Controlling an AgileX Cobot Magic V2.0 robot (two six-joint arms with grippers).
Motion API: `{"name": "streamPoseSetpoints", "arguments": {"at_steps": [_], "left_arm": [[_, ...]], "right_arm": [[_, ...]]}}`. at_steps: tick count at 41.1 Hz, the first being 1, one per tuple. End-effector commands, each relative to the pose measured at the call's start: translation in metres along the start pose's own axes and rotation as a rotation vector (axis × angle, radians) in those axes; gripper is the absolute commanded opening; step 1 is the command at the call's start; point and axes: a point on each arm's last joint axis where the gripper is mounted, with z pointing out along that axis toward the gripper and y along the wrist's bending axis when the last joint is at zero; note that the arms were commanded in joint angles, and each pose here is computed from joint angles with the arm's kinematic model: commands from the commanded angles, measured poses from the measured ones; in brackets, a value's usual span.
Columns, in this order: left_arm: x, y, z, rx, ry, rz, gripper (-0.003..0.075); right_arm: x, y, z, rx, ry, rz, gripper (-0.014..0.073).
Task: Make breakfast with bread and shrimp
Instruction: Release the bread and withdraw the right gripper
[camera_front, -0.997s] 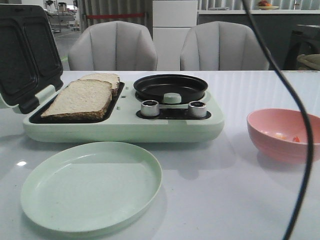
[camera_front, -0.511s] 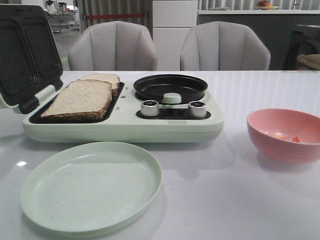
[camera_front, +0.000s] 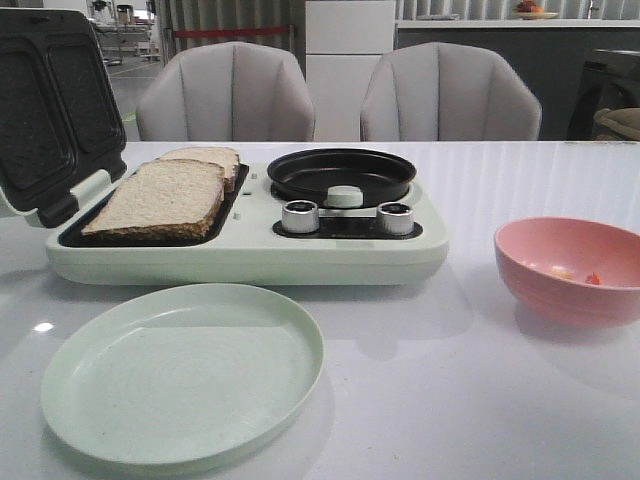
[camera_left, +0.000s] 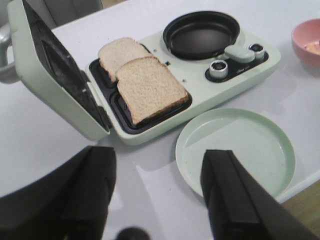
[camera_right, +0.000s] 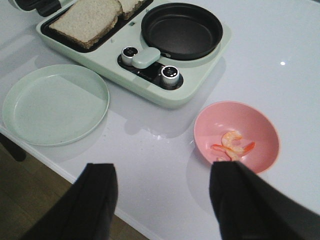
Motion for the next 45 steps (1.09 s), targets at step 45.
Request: {"name": "streamPoseSetpoints", "arguments": {"at_steps": [45], "left_arm": [[-0.061, 0.184, 0.114, -0.251, 0.151, -0.535, 0.023]], "right_arm": [[-0.013, 0.0, -0.005, 0.004, -0.099, 0.001, 0.0517]]}}
